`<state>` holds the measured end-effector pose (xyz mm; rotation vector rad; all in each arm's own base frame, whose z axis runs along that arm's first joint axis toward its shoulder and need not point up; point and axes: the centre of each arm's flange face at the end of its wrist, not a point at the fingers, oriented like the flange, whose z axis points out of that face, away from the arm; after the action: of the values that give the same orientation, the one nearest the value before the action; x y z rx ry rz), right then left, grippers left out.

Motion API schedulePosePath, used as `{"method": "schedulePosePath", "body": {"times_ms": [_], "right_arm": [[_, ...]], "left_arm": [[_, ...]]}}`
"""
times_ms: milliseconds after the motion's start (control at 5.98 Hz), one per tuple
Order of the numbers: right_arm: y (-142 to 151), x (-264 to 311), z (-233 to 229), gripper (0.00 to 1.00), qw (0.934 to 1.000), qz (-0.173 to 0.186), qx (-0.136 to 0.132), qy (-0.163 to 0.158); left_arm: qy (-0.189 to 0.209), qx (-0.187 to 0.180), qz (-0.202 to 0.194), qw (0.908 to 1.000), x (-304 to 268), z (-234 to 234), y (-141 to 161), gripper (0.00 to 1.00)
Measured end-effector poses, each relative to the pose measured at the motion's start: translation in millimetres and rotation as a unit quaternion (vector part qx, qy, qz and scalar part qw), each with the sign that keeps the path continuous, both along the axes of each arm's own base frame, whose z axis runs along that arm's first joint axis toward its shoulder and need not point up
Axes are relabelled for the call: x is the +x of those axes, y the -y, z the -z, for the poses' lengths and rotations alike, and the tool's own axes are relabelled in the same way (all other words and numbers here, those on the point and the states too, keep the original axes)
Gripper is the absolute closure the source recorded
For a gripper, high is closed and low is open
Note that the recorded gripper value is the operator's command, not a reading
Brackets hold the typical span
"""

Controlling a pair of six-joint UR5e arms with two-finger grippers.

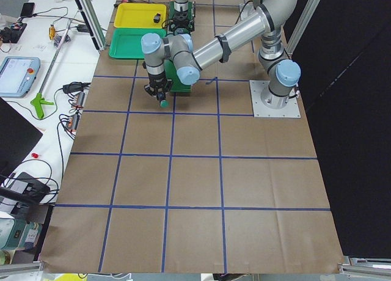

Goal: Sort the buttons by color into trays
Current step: 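Drop the yellow button in the yellow tray while the left sets a green button down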

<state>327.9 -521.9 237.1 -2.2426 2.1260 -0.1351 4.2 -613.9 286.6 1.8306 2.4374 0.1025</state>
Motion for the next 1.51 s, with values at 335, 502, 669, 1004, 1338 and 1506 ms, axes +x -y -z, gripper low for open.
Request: {"method": "schedulePosePath", "body": {"times_ms": [335, 502, 669, 1004, 1338, 1506], "right_arm": [[2.9, -44.3, -2.1, 0.82, 0.9993, 0.010, -0.018, -0.032], [4.8, -61.5, -9.3, 0.88, 0.9986, 0.006, -0.026, -0.045], [8.6, -79.6, -16.0, 0.88, 0.9980, 0.002, -0.032, -0.055], [30.4, -142.4, -50.8, 0.88, 0.9966, -0.001, -0.056, -0.062], [84.9, -190.6, -81.8, 0.87, 0.9933, -0.006, -0.095, -0.066], [130.1, -202.6, -78.7, 0.87, 0.9918, -0.010, -0.107, -0.069]], "left_arm": [[0.033, 0.013, 0.104, 0.9939, -114.2, 5.3, -19.5, 1.00], [0.023, 0.019, 0.129, 0.9912, -138.7, 11.8, -32.1, 1.00], [0.006, 0.027, 0.138, 0.9900, -149.2, 20.7, -43.3, 0.93], [-0.004, 0.034, 0.139, 0.9898, -151.7, 30.3, -54.9, 0.18], [-0.005, 0.028, 0.128, 0.9914, -152.9, 26.9, -54.9, 0.18], [-0.005, 0.019, 0.102, 0.9946, -157.4, 12.6, -57.2, 0.18]]}}
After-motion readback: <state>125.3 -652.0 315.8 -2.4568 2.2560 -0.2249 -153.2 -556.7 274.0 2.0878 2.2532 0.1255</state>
